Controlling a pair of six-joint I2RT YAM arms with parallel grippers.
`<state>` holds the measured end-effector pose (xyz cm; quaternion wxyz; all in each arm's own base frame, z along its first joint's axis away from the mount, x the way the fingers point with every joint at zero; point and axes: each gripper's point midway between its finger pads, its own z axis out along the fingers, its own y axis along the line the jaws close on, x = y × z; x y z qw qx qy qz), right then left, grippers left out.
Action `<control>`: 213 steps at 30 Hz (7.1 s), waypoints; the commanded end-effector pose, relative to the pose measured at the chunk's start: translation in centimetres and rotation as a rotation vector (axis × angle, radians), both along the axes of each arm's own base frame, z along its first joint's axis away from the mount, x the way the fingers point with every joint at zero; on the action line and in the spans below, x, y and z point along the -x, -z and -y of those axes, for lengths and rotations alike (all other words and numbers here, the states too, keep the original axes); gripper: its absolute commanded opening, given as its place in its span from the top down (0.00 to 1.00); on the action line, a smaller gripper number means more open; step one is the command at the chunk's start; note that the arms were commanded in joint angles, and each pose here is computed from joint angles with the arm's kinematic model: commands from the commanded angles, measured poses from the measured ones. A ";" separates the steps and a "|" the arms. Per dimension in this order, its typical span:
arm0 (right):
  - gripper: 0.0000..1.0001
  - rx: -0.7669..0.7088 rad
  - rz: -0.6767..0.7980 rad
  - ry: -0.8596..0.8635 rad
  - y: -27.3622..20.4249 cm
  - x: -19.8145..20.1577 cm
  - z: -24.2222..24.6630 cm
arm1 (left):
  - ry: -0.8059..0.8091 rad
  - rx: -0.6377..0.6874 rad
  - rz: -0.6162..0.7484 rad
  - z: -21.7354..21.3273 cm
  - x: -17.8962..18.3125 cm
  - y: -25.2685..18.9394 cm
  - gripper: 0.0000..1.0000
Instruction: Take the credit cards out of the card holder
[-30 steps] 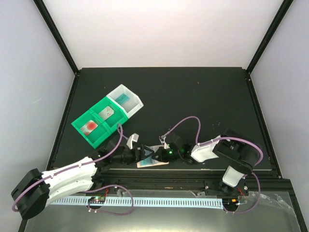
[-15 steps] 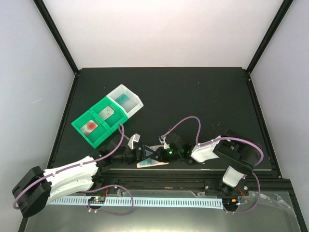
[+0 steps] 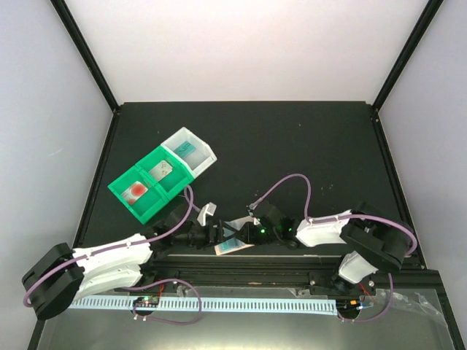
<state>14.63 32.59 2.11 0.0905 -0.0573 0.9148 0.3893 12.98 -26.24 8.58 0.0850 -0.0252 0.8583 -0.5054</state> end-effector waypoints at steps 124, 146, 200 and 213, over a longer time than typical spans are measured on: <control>0.99 0.227 0.067 -0.001 2.4 1.2 3.0 | -0.064 -0.136 -0.026 -2.0 -1.1 5.1 0.47; 0.99 0.246 0.061 0.000 3.2 1.4 3.7 | -0.059 -0.077 -0.001 -1.1 -1.3 4.3 0.89; 0.99 0.238 0.065 -0.012 3.8 1.5 3.6 | -0.160 -0.064 0.125 -3.0 -2.7 2.2 0.98; 0.99 0.257 0.106 -0.025 2.7 1.0 3.6 | -0.252 -0.139 0.164 -5.5 -3.1 1.7 0.99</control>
